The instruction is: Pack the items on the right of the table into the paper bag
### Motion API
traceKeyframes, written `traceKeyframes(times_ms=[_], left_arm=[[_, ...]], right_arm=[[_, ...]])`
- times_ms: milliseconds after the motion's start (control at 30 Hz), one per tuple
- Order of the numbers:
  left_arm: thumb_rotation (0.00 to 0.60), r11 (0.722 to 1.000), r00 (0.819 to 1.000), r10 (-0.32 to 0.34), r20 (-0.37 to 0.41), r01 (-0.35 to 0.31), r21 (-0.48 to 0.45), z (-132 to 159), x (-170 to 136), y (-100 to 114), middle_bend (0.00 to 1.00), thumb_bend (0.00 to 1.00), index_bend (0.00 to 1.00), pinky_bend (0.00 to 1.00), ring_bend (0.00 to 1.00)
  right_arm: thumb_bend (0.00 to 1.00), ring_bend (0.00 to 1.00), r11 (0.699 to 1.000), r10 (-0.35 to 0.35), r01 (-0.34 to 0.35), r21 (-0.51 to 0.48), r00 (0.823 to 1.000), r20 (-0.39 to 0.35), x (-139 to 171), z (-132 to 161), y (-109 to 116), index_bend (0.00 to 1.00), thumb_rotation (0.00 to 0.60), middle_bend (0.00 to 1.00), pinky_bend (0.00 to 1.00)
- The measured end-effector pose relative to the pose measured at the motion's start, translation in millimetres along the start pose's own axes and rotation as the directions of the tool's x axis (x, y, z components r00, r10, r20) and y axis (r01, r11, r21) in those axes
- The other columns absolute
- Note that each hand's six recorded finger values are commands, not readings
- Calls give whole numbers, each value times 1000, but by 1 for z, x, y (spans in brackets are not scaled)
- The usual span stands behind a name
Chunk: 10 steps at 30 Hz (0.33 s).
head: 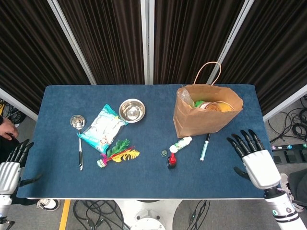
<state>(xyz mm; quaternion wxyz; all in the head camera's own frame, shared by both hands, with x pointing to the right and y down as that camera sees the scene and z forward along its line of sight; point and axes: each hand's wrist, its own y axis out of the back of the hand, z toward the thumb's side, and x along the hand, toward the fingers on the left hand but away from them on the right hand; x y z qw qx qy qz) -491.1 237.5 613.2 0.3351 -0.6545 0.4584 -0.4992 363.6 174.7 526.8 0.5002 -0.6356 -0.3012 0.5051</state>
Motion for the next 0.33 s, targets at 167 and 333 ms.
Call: traceKeyframes(times_ms=[167, 333], left_arm=[[600, 1000, 1000, 0, 24, 0, 5, 5, -1, 4, 122, 170, 123, 147, 24], [600, 1000, 999, 15, 48, -15, -11, 20, -2, 7, 122, 169, 123, 146, 24]], right_arm=[[0, 0, 999, 51, -53, 11, 987, 155, 28, -45, -42, 118, 600, 127, 0], [0, 0, 999, 42, -42, -8, 959, 281, 39, -77, -60, 103, 600, 115, 0]])
